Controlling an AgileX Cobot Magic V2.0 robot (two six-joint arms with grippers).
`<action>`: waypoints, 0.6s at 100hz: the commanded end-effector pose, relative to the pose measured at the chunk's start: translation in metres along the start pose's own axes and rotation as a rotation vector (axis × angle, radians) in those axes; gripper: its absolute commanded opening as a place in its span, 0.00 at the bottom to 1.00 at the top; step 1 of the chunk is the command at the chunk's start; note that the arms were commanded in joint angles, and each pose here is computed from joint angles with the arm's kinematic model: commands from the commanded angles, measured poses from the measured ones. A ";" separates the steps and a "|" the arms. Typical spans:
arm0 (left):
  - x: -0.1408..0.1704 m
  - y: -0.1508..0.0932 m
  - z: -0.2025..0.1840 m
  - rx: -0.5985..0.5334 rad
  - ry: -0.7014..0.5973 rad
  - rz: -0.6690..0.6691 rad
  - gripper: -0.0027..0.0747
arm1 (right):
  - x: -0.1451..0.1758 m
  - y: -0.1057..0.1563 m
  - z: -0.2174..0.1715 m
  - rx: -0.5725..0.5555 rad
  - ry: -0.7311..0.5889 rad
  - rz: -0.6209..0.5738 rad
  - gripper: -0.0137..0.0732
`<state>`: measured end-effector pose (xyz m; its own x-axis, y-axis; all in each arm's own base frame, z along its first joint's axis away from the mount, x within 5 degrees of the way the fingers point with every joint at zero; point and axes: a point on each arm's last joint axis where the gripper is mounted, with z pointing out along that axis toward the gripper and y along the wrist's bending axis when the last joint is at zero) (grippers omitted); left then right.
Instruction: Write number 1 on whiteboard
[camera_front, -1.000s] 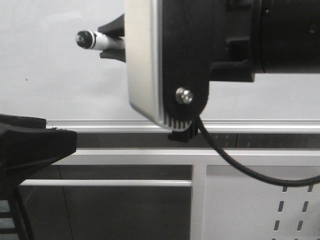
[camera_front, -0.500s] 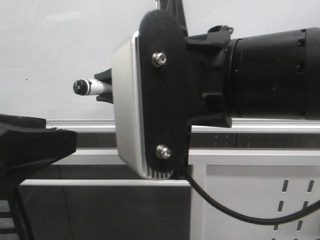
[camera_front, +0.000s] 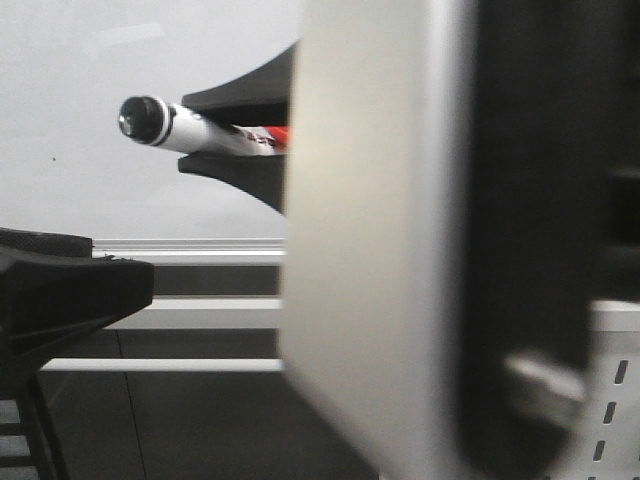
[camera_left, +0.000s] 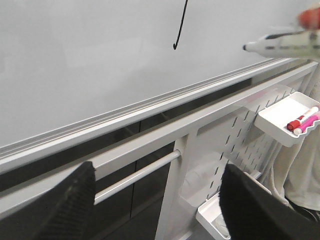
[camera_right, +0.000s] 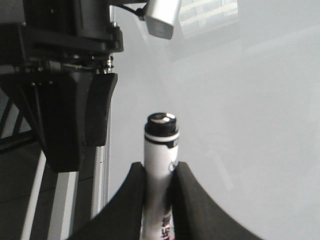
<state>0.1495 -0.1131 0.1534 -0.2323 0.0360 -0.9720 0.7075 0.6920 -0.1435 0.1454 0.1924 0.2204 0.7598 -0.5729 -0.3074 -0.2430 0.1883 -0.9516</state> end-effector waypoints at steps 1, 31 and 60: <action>-0.025 -0.005 -0.002 0.053 -0.244 0.009 0.64 | -0.010 -0.018 -0.010 0.148 -0.016 0.063 0.07; -0.021 -0.019 -0.003 0.201 -0.206 0.063 0.64 | -0.032 -0.019 -0.026 0.175 -0.048 0.231 0.07; -0.019 -0.026 -0.004 0.280 -0.186 0.091 0.64 | -0.044 -0.029 -0.037 0.299 -0.016 0.507 0.07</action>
<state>0.1329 -0.1247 0.1510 -0.1828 0.1390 -0.9733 0.8547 0.5116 -0.0875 0.1003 0.1866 0.2279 0.5810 -0.5054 -0.6380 -0.4577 0.4452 -0.7696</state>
